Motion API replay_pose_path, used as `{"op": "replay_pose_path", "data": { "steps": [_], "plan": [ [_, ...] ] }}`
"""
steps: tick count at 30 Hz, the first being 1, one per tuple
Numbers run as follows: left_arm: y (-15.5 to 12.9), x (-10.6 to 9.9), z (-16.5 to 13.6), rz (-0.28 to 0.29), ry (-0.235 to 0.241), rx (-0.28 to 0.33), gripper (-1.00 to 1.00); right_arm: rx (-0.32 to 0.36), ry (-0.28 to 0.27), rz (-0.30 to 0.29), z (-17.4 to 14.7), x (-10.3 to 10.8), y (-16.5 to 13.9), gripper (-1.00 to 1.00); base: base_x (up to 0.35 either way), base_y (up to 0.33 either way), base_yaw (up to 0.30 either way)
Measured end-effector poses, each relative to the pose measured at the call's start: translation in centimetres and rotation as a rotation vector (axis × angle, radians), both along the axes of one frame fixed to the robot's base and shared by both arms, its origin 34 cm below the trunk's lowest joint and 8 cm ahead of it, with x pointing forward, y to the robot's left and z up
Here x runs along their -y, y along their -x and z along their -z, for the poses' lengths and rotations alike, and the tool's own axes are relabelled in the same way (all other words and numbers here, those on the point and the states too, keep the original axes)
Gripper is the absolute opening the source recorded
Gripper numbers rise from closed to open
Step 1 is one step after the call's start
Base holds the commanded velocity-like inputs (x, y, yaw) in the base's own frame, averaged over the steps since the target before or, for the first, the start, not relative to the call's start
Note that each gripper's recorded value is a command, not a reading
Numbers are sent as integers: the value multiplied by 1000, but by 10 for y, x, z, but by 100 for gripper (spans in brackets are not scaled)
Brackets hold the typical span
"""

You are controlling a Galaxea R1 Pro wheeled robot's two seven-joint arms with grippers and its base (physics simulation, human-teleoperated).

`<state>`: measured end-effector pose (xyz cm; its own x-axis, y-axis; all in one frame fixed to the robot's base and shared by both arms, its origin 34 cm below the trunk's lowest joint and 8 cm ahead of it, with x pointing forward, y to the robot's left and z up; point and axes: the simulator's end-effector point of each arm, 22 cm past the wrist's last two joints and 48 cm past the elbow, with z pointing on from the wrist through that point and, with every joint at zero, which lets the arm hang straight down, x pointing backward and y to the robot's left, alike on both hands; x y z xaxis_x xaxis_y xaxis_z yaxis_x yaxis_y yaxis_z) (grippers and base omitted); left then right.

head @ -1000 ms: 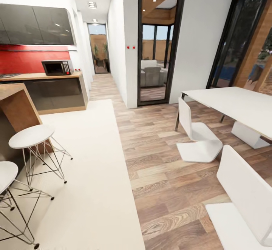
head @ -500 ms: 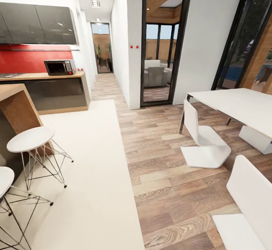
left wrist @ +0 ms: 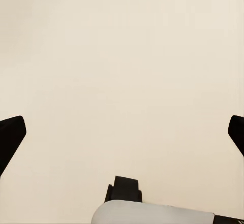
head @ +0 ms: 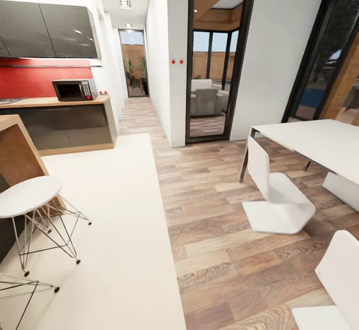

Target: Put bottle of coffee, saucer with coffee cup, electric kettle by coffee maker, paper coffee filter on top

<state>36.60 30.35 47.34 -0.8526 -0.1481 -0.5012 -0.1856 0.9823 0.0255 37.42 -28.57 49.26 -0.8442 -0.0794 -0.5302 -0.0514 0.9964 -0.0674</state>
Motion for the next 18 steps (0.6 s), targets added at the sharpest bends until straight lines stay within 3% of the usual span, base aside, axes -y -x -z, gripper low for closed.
{"op": "replay_pose_path", "data": {
  "steps": [12,18],
  "plan": [
    [0,0,0,6,-1,-1,100,0,-1,3,0,-1,0,100,337,-2,11],
    [0,0,0,7,-2,-1,100,0,1,9,0,0,0,100,337,-66,204]
  ]
}}
